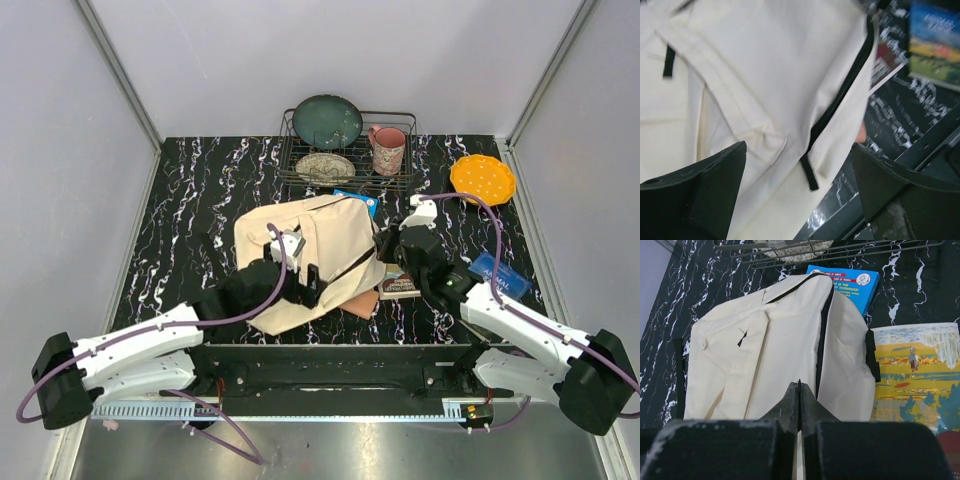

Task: Pack the student bag
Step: Unzip the student bag at the center of the board.

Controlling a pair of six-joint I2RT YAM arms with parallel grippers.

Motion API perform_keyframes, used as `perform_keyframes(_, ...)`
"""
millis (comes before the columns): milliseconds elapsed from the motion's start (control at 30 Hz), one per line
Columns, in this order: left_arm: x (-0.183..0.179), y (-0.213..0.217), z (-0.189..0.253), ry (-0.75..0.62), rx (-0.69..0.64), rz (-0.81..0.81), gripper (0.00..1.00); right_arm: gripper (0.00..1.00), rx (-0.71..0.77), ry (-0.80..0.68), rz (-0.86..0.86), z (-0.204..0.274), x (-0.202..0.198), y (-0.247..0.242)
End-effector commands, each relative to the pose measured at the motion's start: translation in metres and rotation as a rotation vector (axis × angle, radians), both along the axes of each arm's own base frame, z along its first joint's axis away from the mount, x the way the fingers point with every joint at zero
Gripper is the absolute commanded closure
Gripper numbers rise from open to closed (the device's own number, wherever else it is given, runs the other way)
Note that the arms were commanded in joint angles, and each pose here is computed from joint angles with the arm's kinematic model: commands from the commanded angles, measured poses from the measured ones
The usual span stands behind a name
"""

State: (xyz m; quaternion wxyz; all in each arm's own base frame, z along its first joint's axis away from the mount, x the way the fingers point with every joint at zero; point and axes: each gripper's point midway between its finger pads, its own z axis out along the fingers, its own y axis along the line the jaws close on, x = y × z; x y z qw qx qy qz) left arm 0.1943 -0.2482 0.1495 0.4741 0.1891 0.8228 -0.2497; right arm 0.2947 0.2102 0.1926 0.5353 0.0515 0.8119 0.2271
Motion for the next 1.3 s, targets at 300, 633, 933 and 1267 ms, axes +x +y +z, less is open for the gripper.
perform_keyframes(300,0.037,-0.090,0.069,-0.134,-0.052,-0.178,0.12,1.00,0.097,-0.046,0.029,0.022,-0.012,-0.001)
perform_keyframes(633,0.042,-0.113,0.052,-0.094,-0.045,-0.217,0.19,1.00,0.098,-0.057,0.031,0.029,-0.016,-0.005)
perform_keyframes(933,0.051,-0.113,0.053,-0.101,-0.092,-0.148,0.44,1.00,0.117,-0.067,0.040,0.035,-0.020,-0.006)
perform_keyframes(1267,0.051,-0.126,0.042,-0.063,-0.090,-0.175,0.48,1.00,0.123,-0.066,0.050,0.035,-0.022,-0.005)
